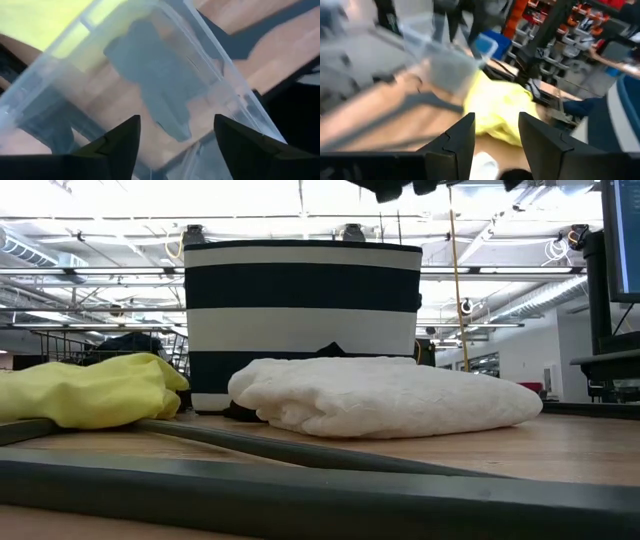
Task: Pick & Place Cloths
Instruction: Put the black sock into the transparent bin
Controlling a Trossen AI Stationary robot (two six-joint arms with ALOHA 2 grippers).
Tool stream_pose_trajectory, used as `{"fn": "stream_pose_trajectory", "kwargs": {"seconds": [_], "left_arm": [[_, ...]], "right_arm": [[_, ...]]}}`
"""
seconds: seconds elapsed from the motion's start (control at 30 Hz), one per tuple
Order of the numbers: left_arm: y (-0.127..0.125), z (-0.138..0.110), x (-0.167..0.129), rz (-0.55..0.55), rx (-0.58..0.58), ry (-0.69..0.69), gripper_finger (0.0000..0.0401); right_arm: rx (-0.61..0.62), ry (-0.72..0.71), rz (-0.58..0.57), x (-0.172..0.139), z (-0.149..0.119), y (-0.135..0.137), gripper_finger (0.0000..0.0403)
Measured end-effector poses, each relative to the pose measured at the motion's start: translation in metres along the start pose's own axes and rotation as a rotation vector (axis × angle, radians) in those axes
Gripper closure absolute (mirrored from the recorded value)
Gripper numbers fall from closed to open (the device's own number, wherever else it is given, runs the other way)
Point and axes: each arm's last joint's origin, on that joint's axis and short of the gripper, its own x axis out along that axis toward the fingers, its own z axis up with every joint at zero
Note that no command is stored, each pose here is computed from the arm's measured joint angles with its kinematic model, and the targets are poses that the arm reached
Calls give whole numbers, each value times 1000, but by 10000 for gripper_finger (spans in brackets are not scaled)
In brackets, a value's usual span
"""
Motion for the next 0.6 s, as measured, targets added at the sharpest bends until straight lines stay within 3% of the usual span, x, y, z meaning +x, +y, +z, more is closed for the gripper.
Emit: {"fn": "stream_pose_trajectory", "kwargs": {"seconds": [0.23, 0.43, 0.6], "left_arm": [[7, 1, -12, -61, -7, 20, 113], [18, 3, -28, -129, -17, 4, 107], [29, 8, -42, -216, -58, -98, 107]], "right_arm": [[-82, 202, -157, 3, -12, 7, 248], [-78, 262, -129, 12, -22, 10, 221], [-103, 341, -93, 24, -35, 12, 197]]}}
